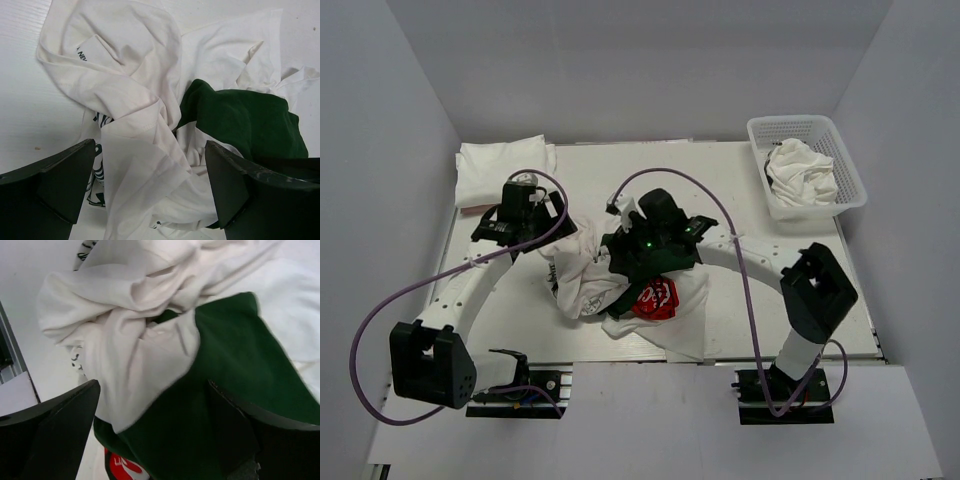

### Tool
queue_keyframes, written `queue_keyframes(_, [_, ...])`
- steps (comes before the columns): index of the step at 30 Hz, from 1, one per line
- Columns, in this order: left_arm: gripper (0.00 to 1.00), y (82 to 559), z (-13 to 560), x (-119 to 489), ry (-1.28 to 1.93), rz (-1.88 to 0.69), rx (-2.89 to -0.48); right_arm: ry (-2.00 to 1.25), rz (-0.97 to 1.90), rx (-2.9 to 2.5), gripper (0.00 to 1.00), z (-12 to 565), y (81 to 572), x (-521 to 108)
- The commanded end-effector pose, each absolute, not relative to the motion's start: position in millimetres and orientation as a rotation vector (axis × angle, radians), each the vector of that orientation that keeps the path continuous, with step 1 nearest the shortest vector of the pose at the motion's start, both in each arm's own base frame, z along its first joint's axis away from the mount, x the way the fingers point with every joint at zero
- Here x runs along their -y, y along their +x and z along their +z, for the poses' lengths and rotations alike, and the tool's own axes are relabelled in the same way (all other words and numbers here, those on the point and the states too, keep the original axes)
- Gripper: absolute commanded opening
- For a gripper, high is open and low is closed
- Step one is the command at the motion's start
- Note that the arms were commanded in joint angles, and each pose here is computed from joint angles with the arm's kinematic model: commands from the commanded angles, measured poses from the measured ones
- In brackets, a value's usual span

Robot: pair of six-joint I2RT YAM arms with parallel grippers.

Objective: Fold and stack the t-shirts

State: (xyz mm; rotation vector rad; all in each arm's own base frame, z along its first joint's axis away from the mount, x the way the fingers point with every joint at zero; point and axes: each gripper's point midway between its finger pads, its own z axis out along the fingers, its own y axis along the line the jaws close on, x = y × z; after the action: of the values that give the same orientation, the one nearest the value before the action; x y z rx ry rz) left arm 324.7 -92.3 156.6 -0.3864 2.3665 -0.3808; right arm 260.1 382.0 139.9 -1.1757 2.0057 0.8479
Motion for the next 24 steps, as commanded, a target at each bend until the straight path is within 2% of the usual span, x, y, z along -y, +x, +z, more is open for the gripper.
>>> queue_keyframes(1, [1.0, 318, 161, 90, -0.389, -0.37, -2.347, -1.178, 0.92, -1.907, 0.9, 157, 256, -418])
queue_keyframes(2, [1.0, 316, 161, 89, -0.399, -0.375, -2.344, -1.187, 0.919, -1.899, 0.9, 158, 254, -424])
queue_keyframes(3, [1.0, 314, 160, 89, -0.401, -0.372, -2.353, -1.189, 0.892, -1.922, 0.85, 149, 254, -426])
queue_keyframes(4, [1.0, 314, 163, 89, -0.399, -0.376, -2.343, -1.194, 0.885, -1.928, 0.78, 147, 253, -428])
queue_keyframes(5, [1.0, 312, 159, 89, -0.4, -0.372, -2.352, -1.19, 0.866, -1.934, 0.67, 146, 255, -430])
queue_keyframes(6, [1.0, 312, 162, 88, -0.399, -0.376, -2.343, -1.152, 0.835, -1.971, 0.51, 144, 256, -429])
queue_keyframes(7, [1.0, 310, 160, 88, -0.4, -0.372, -2.352, -1.117, 0.784, -1.986, 0.13, 145, 263, -426])
queue_keyframes(8, [1.0, 310, 160, 88, -0.401, -0.372, -2.352, -1.08, 0.758, -2.009, 0.0, 144, 267, -424])
queue_keyframes(12, [1.0, 308, 160, 86, -0.416, -0.366, -2.348, -0.74, 0.546, -1.938, 0.0, 196, 317, -392])
queue_keyframes(13, [1.0, 308, 160, 86, -0.416, -0.366, -2.348, -0.657, 0.542, -1.838, 0.0, 235, 329, -384])
queue_keyframes(15, [1.0, 307, 162, 88, -0.41, -0.38, -2.342, -0.492, 0.412, -1.791, 0.0, 264, 355, -356])
queue_keyframes(16, [1.0, 309, 164, 90, -0.404, -0.394, -2.335, -0.403, 0.399, -1.735, 0.0, 302, 373, -340])
queue_keyframes(18, [1.0, 309, 164, 90, -0.404, -0.394, -2.335, -0.231, 0.295, -1.702, 0.0, 331, 397, -305])
queue_keyframes(19, [1.0, 309, 164, 90, -0.404, -0.394, -2.335, -0.118, 0.255, -1.652, 0.0, 362, 418, -274])
queue_keyframes(24, [1.0, 308, 167, 90, -0.402, -0.397, -2.327, 0.094, 0.14, -1.497, 0.0, 432, 456, -187])
